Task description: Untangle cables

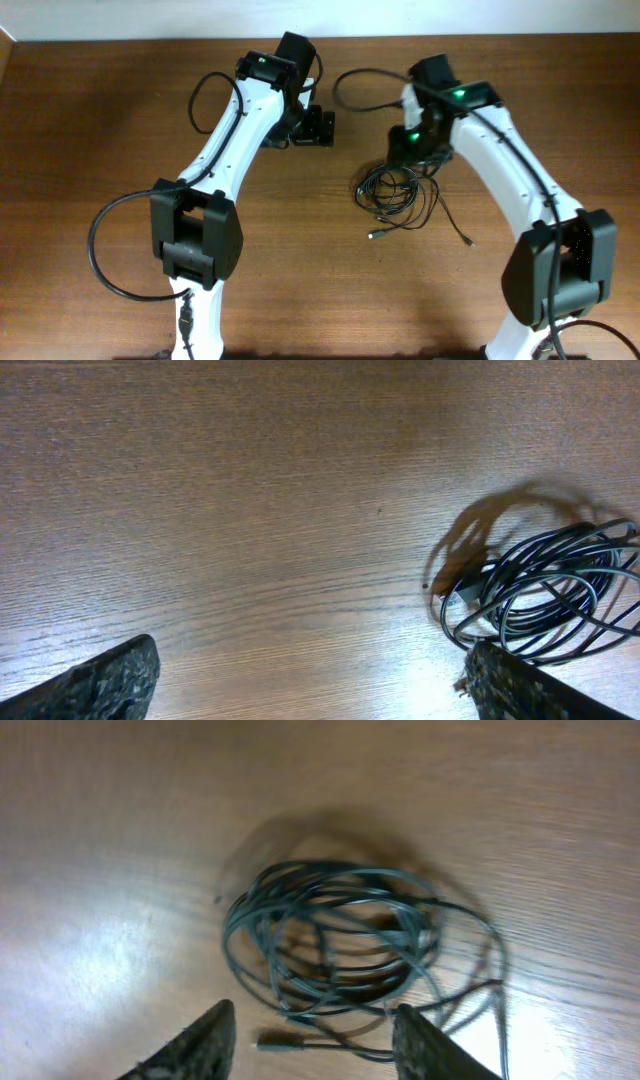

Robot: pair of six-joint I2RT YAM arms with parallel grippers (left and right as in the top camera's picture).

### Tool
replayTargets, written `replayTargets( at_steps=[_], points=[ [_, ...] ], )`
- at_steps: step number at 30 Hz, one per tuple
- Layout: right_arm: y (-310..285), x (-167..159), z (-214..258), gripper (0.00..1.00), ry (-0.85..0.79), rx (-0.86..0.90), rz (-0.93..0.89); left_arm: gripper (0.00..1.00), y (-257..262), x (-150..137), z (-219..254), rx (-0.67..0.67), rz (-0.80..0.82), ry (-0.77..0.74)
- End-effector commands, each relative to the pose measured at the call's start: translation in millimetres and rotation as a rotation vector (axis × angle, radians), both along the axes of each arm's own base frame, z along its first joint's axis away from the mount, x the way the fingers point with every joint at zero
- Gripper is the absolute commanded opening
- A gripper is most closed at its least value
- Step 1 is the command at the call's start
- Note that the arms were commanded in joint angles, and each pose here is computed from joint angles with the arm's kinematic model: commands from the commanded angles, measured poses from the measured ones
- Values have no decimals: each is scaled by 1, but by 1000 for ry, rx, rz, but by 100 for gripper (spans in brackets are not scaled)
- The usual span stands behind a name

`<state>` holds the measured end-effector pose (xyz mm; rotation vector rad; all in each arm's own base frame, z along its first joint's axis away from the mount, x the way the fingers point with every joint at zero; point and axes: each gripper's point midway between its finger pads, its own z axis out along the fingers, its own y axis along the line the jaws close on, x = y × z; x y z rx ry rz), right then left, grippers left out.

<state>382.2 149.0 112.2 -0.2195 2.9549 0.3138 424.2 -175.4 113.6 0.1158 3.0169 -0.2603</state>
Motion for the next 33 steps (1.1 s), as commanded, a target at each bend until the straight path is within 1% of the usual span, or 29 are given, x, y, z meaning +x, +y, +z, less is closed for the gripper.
replayTargets(
  at_steps=[1, 3, 4, 7, 8, 13, 16, 18, 22, 23, 24, 27, 31, 32, 33],
  points=[
    [15, -3, -12, 41, -27, -50, 135, 99, 3, 3, 9, 0, 6, -24],
    [22, -2, -18, 40, -55, -70, 270, 99, 3, 3, 9, -1, 6, -25],
    [24, -2, -24, 35, -54, -76, 304, 99, 3, 3, 9, 0, 6, -24],
    [23, 1, -50, 35, -44, -85, 306, 99, 3, 3, 9, 0, 6, -24],
    [24, 1, -59, 35, -46, -88, 341, 99, 3, 3, 9, -1, 6, -25],
    [25, 7, -82, 35, -84, -82, 350, 99, 3, 2, 9, -1, 5, -24],
    [26, 9, -90, 29, -108, -78, 348, 99, 3, 3, 9, 0, 6, -24],
    [23, 6, -93, 29, -97, -88, 347, 99, 3, 3, 9, 0, 6, -24],
    [22, 12, -93, 31, -120, -105, 342, 99, 3, 3, 9, -1, 6, -25],
    [23, 14, -92, 37, -130, -103, 341, 99, 3, 3, 9, -1, 6, -25],
    [23, 15, -92, 39, -137, -101, 341, 99, 3, 3, 9, 0, 6, -24],
    [23, 14, -92, 42, -130, -103, 341, 99, 3, 3, 9, 0, 6, -24],
    [18, 2, -95, 42, -80, -113, 345, 99, 3, 3, 9, -1, 6, -25],
    [17, -1, -96, 41, -66, -116, 345, 99, 3, 3, 9, 0, 6, -24],
    [17, -2, -96, 38, -62, -117, 346, 99, 3, 3, 9, 0, 6, -24]
  ],
)
